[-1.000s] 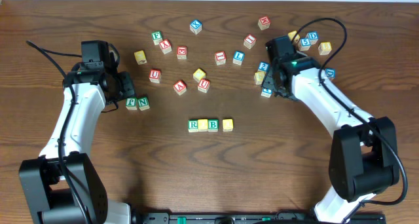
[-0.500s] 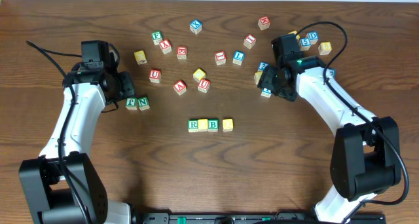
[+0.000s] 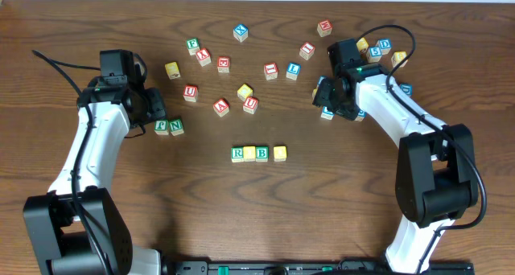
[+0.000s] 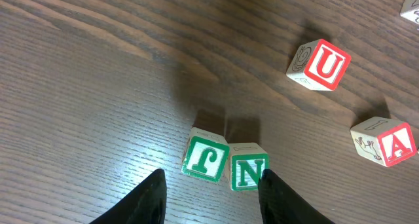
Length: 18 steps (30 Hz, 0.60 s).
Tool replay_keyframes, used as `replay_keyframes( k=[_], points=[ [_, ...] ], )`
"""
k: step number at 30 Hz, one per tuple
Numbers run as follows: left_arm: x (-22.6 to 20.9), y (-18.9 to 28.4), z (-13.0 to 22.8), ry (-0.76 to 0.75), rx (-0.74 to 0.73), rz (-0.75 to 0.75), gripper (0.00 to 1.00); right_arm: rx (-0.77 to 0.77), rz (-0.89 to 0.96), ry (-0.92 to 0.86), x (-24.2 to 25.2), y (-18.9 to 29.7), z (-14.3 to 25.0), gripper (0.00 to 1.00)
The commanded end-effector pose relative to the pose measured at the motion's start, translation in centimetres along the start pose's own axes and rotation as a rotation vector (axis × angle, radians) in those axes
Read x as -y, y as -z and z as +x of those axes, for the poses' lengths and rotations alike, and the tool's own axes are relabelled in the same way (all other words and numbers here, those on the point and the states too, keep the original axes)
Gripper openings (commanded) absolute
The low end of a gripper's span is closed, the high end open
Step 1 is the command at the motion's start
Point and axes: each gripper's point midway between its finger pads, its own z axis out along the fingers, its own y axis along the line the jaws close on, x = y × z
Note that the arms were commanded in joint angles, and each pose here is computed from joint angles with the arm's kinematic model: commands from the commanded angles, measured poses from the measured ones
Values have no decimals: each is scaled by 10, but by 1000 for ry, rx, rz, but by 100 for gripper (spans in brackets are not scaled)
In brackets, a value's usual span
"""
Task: Spell out ROBOT
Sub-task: 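Move the right gripper up over the blue T block in the cluster, then lower the right gripper and close it on the blue T block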
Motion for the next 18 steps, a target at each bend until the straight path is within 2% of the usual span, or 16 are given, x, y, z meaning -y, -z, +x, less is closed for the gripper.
replay_keyframes(
  k=[1, 18],
  points=[
    [1, 6, -8, -7, 24, 1, 45, 13, 6, 3, 0, 3, -6, 64],
    [1, 6, -8, -7, 24, 1, 45, 18, 56, -51, 9, 3, -4, 63]
  ],
)
